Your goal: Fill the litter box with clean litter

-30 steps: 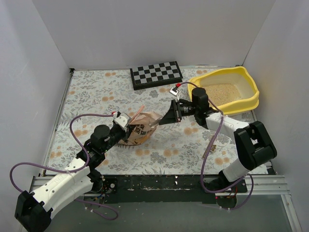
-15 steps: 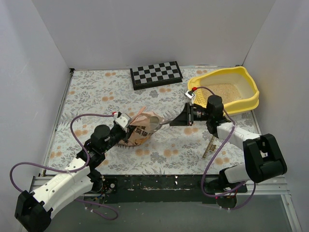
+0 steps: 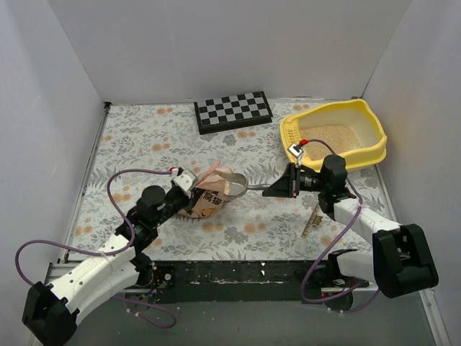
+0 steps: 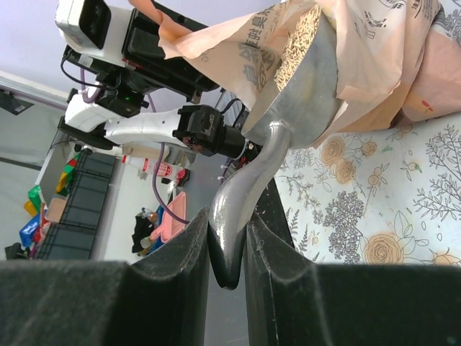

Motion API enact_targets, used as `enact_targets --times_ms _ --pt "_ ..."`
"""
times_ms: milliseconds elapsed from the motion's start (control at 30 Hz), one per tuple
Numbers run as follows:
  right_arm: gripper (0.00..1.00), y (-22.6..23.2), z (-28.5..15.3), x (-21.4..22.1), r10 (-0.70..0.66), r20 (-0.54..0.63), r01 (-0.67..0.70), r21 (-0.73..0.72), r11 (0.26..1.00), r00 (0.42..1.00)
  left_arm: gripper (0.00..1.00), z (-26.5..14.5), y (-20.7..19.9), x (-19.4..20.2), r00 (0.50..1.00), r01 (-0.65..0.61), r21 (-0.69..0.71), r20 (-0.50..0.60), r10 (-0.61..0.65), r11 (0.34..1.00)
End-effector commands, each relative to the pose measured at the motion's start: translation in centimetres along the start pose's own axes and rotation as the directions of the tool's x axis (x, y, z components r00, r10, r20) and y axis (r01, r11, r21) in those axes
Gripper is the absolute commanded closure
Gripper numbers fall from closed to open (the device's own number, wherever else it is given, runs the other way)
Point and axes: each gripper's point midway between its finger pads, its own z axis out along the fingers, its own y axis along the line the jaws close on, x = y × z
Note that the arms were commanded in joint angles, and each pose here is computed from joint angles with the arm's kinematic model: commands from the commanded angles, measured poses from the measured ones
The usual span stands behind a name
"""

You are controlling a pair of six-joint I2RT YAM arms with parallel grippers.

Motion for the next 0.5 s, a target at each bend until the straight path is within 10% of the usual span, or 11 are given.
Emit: enact_targets --times_ms 0,467 --pt "0.99 1.2 -0.7 -0.1 -0.09 0.031 0.09 -0.018 0.996 0.995 1.0 0.3 -0.7 -1.4 0.998 -0.018 0.042 0.063 0.016 0.999" --pt "0.99 2.3 -1.5 -1.2 -0.112 0.136 0.111 0.015 0.994 0.984 1.0 0.2 -0.8 -1.7 0.997 -0.021 0.045 0.075 0.018 0.999"
